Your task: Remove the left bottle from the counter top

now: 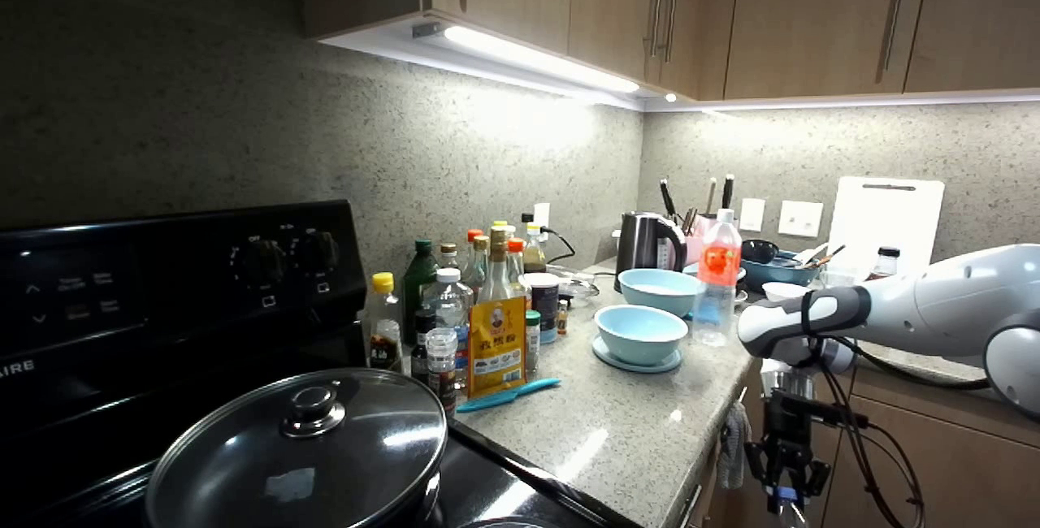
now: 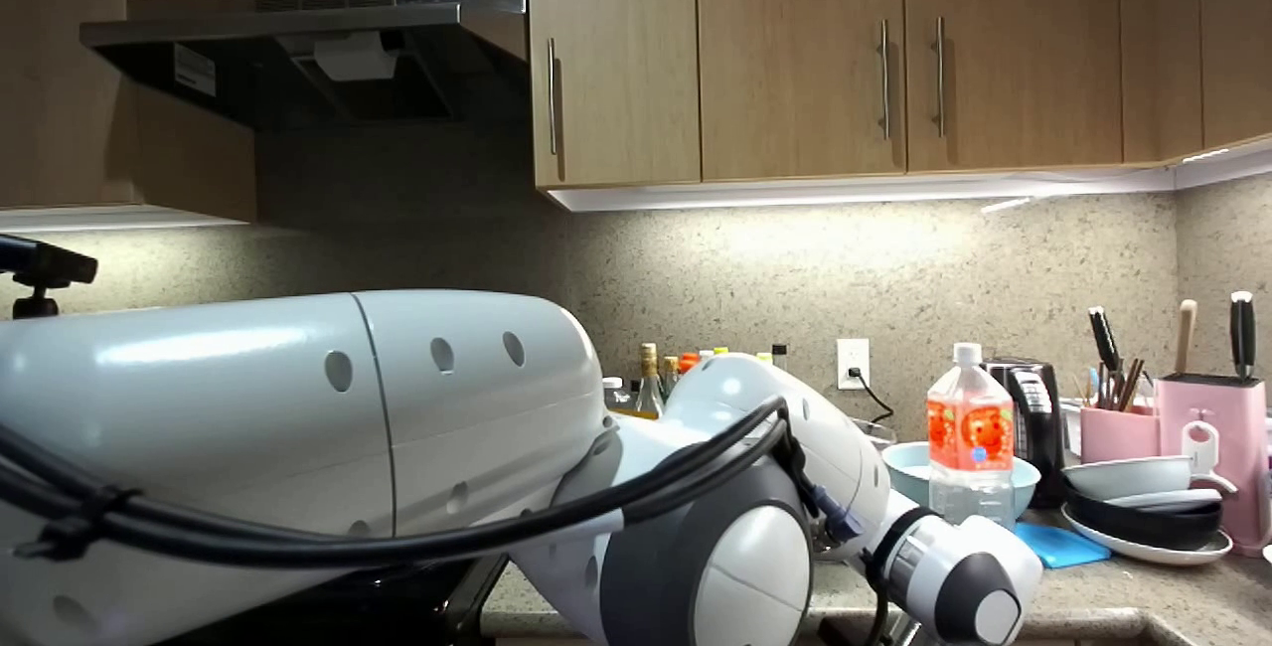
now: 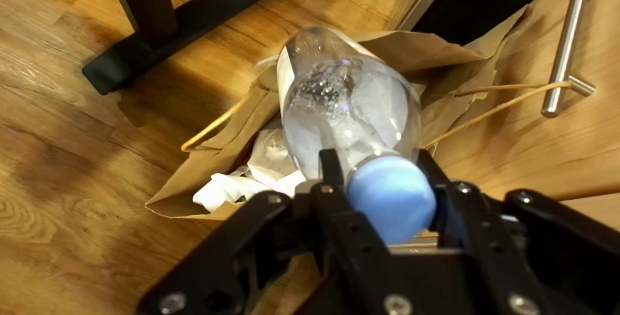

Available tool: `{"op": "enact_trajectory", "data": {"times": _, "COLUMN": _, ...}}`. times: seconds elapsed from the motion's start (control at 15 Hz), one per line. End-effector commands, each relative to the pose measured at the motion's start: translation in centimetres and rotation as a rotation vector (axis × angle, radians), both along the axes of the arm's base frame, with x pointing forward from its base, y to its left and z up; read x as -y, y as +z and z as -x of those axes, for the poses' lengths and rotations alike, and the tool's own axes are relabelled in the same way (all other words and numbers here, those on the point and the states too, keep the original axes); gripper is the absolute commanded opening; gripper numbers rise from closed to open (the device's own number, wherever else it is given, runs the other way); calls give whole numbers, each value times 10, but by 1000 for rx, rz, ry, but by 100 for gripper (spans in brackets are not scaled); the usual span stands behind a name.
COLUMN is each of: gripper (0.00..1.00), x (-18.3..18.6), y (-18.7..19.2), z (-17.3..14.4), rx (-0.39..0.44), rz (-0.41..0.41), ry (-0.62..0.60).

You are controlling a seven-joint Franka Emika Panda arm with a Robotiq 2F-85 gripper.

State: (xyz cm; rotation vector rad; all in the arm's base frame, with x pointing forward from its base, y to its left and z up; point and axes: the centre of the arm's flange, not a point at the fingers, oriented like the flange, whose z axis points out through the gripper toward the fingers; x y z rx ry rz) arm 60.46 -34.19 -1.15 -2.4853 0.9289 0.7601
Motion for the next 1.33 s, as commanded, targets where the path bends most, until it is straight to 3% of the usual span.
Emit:
{"op": "enact_trajectory", "data": {"times": 0.0, "gripper": 14, "x": 11, "y": -35, "z": -16, "rx": -9, "rz": -8, "ry": 9}}
{"op": "enact_trajectory", "data": {"times": 0.4, "gripper": 14, "x": 1, "y": -44, "z": -27, "rx": 52, "rz": 5, "ry": -43}}
{"op": "enact_trajectory", "data": {"times": 0.8, "gripper": 14, "x": -11, "y": -33, "z": -15, "rx": 100, "rz": 68, "ry": -90}}
{"op": "enact_trajectory", "data": {"times": 1.27, "gripper": 14, "x": -20, "y": 17, "z": -59, "rx": 117, "rz": 45, "ry": -30}}
